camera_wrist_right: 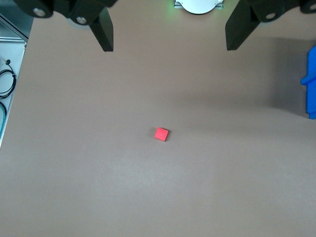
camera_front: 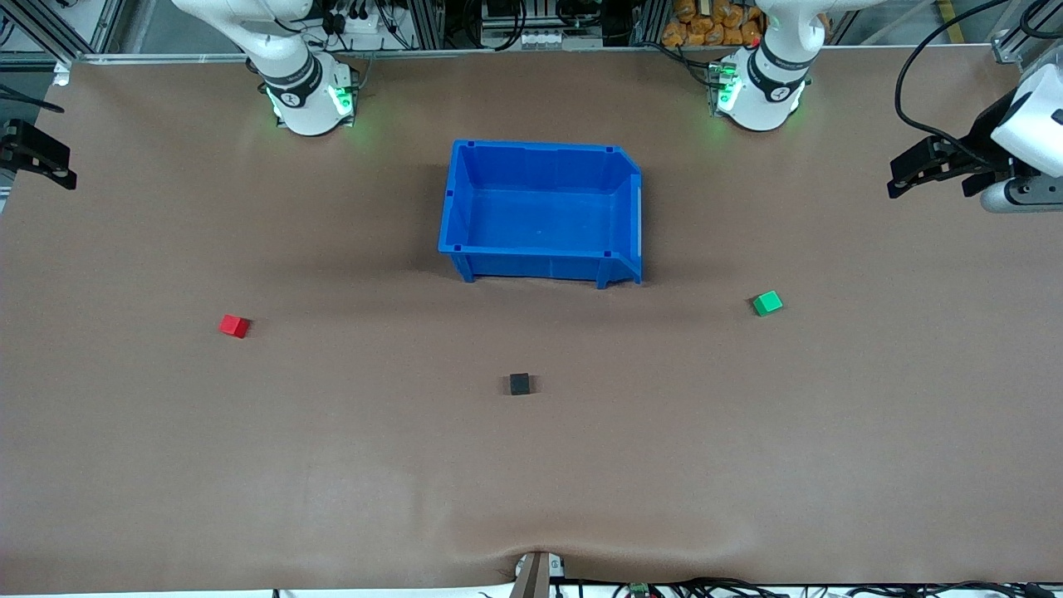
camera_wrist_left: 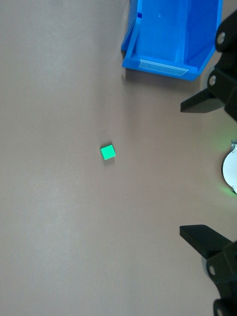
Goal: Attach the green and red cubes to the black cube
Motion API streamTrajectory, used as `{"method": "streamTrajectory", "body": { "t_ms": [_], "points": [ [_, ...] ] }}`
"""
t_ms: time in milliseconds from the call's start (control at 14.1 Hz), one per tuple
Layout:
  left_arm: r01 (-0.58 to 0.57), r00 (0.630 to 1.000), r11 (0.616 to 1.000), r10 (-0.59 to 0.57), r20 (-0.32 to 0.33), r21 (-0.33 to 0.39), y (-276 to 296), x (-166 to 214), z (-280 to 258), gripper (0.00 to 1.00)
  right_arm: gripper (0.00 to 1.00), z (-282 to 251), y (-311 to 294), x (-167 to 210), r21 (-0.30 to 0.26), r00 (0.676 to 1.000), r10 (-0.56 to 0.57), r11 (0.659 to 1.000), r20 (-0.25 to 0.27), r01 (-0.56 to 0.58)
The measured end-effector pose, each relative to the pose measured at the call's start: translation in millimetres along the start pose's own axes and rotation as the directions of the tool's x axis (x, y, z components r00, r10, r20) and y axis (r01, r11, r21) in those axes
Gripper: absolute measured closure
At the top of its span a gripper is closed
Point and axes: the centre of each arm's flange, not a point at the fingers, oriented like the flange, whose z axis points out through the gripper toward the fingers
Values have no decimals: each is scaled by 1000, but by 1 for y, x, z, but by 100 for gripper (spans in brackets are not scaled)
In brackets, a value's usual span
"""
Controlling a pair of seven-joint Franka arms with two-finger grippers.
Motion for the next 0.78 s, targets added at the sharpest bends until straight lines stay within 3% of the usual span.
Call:
{"method": "streamTrajectory", "body": {
  "t_ms": [427,782],
  "points": [
    [0,1000,1000,0,-3,-1,0,1,-1,0,0,1,0,0,0,1000,0,1000,2,0],
    [-1,1000,1000,1,9,-4,0,11,7,0,0,32,6,20,4,998,3,1000,62,-3]
  ]
}}
